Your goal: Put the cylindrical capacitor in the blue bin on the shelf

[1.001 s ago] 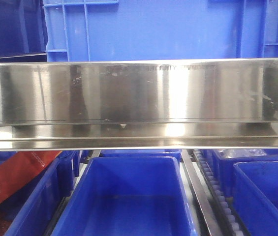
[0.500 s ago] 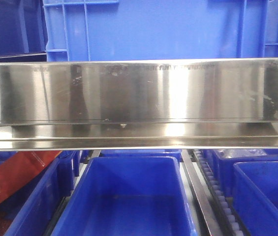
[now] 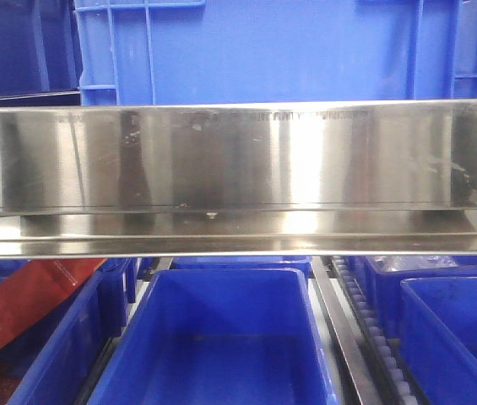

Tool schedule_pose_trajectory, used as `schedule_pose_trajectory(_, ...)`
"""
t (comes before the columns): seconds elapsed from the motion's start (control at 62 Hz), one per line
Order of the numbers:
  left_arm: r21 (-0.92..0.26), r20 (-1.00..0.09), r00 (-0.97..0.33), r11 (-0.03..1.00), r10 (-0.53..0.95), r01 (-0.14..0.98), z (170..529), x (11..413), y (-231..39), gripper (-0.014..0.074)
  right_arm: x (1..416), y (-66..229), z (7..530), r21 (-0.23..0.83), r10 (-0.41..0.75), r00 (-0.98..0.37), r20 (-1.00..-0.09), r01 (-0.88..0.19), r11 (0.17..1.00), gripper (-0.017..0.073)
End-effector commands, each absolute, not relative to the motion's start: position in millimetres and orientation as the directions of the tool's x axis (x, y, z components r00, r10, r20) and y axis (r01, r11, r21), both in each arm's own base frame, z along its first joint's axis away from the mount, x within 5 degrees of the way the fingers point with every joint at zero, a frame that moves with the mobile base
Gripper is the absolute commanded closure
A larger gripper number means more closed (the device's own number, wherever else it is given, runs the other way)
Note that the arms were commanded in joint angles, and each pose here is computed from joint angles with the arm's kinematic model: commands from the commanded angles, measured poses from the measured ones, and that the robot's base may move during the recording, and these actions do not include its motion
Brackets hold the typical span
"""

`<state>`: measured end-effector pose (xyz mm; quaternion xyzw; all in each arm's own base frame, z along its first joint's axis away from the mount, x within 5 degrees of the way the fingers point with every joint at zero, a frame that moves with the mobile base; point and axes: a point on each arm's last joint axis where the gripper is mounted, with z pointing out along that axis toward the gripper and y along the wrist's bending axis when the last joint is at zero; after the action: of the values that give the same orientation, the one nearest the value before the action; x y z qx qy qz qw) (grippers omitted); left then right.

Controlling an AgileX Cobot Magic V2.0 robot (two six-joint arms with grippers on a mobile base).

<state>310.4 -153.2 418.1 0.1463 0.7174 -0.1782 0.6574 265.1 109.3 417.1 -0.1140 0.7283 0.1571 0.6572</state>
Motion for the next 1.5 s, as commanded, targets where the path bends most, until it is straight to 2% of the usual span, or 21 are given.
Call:
schedule_pose_trajectory(0.0,-0.072,-0.997,-0.051,0.896,-0.055,0.438,435,301,-145,0.0704,256,105,429,0.074,0.051,-0.071,-0.996,-0.374,0.924,0.0727)
schedule_pose_trajectory(0.194,-0.072,-0.996,-0.068,0.911,-0.048,0.405,433,276,-120,0.0704,233,84,424,0.074,0.065,-0.039,-0.997,-0.338,0.938,0.0727)
schedule_pose_trajectory(0.5,-0.068,-0.997,-0.057,0.932,-0.051,0.355,384,204,-79,0.0704,166,59,379,0.061,0.055,-0.027,-0.998,-0.332,0.941,0.0727)
schedule_pose_trajectory(0.613,-0.094,-0.993,-0.102,0.943,-0.064,0.319,360,174,-60,0.0704,144,51,361,0.061,0.053,-0.033,-0.998,-0.331,0.942,0.0727)
schedule_pose_trajectory(0.775,-0.094,-0.996,-0.028,0.954,-0.090,0.285,345,129,-38,0.0704,112,40,339,0.061,0.061,-0.011,-0.998,-0.332,0.941,0.0727)
schedule_pose_trajectory(0.872,-0.093,-0.996,-0.025,0.950,-0.090,0.298,342,109,-34,0.0704,101,36,334,0.061,0.064,-0.003,-0.998,-0.332,0.941,0.0727)
schedule_pose_trajectory(1.033,-0.075,-0.997,-0.012,0.945,-0.075,0.319,338,77,-26,0.0704,89,31,325,0.061,0.033,-0.093,-0.995,-0.322,0.945,0.0727)
schedule_pose_trajectory(1.13,-0.042,-0.997,0.047,0.956,-0.058,0.292,333,63,-20,0.0704,84,29,323,0.061,0.026,-0.112,-0.993,-0.319,0.946,0.0727)
schedule_pose_trajectory(1.307,-0.036,-0.995,0.086,0.975,-0.056,0.221,314,50,-13,0.0704,79,27,327,0.072,0.051,-0.072,-0.996,-0.324,0.943,0.0727)
schedule_pose_trajectory(1.485,-0.034,-0.991,0.118,0.985,-0.055,0.170,312,43,-9,0.0704,79,28,328,0.073,0.057,-0.059,-0.997,-0.326,0.943,0.0727)
